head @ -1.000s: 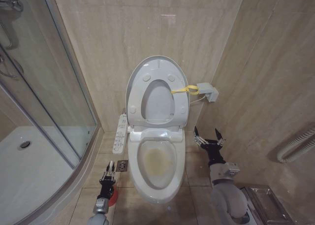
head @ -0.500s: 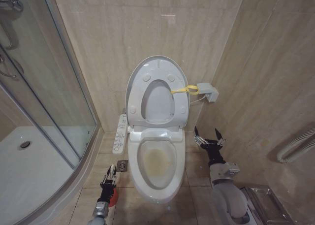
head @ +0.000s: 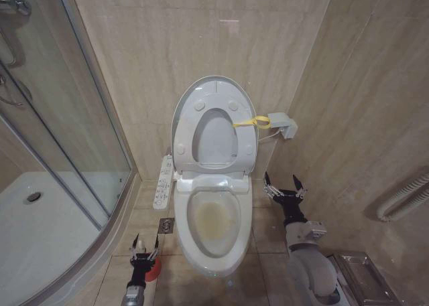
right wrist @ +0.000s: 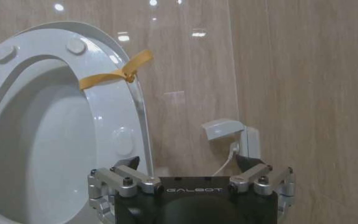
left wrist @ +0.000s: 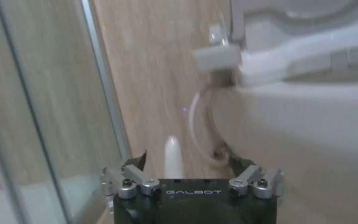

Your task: Open the toilet lid, clean the toilet bowl with a toilet brush, close the toilet lid, and flush.

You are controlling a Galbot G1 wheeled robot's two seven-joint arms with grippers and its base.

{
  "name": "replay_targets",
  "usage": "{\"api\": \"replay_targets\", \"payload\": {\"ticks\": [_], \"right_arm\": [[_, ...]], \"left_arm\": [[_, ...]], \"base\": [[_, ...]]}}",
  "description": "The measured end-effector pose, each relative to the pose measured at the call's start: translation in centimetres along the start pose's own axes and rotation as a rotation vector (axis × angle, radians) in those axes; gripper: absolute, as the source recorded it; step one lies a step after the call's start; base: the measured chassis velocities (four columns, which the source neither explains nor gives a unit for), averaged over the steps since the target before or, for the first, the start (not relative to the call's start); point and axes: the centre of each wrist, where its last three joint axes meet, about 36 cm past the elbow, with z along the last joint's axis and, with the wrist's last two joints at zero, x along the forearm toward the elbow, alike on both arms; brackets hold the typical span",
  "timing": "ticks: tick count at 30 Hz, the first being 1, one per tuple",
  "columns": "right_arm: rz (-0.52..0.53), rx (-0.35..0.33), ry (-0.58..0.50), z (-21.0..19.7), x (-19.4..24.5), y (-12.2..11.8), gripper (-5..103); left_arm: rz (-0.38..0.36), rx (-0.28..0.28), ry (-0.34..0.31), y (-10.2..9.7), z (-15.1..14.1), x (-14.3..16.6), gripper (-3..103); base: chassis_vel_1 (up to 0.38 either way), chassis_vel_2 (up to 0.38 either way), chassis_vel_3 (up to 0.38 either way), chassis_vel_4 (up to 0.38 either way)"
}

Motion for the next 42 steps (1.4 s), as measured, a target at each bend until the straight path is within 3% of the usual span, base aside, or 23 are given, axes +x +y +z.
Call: {"api": "replay_targets", "payload": {"ticks": [4,5,7,10,11,13,15,16,20,21,24,33,42], "right_arm": [[0.0,0.0,0.0,0.0,0.0,0.0,100],[0.0,0.0,0.0,0.0,0.0,0.0,100],[0.0,0.0,0.0,0.0,0.0,0.0,100],[0.0,0.0,0.0,0.0,0.0,0.0,100],[0.0,0.0,0.0,0.0,0.0,0.0,100],[0.0,0.0,0.0,0.0,0.0,0.0,100],[0.0,0.0,0.0,0.0,0.0,0.0,100],[0.0,0.0,0.0,0.0,0.0,0.0,100],[0.0,0.0,0.0,0.0,0.0,0.0,100],[0.0,0.0,0.0,0.0,0.0,0.0,100],[0.0,0.0,0.0,0.0,0.0,0.0,100],[0.0,0.0,0.0,0.0,0.0,0.0,100],[0.0,0.0,0.0,0.0,0.0,0.0,100]], "left_arm": [[-0.03,-0.001,-0.037,0.2,-1.9,0.5,76],[-0.052,-0.019,-0.067,0.5,-3.1,0.8,98],[-0.096,-0.058,-0.108,1.7,-4.6,1.0,98],[-0.12,-0.069,-0.115,2.3,-5.4,1.2,98],[-0.158,-0.076,-0.146,3.2,-7.6,1.3,100],[-0.17,-0.075,-0.158,3.6,-8.7,1.5,100],[-0.197,-0.046,-0.168,3.8,-12.4,2.1,100],[-0.197,-0.046,-0.168,3.8,-12.4,2.1,100],[-0.199,0.02,-0.178,3.4,-19.4,3.5,100],[-0.199,0.02,-0.178,3.4,-19.4,3.5,100],[-0.174,0.055,-0.132,3.1,-23.1,4.6,100],[-0.185,0.085,-0.11,3.4,-25.3,4.3,100],[-0.167,0.068,-0.179,4.4,-24.6,2.7,100]], "base": [[0.0,0.0,0.0,0.0],[0.0,0.0,0.0,0.0],[0.0,0.0,0.0,0.0],[0.0,0.0,0.0,0.0],[0.0,0.0,0.0,0.0],[0.0,0.0,0.0,0.0],[0.0,0.0,0.0,0.0],[0.0,0.0,0.0,0.0],[0.0,0.0,0.0,0.0],[0.0,0.0,0.0,0.0],[0.0,0.0,0.0,0.0],[0.0,0.0,0.0,0.0],[0.0,0.0,0.0,0.0]]}}
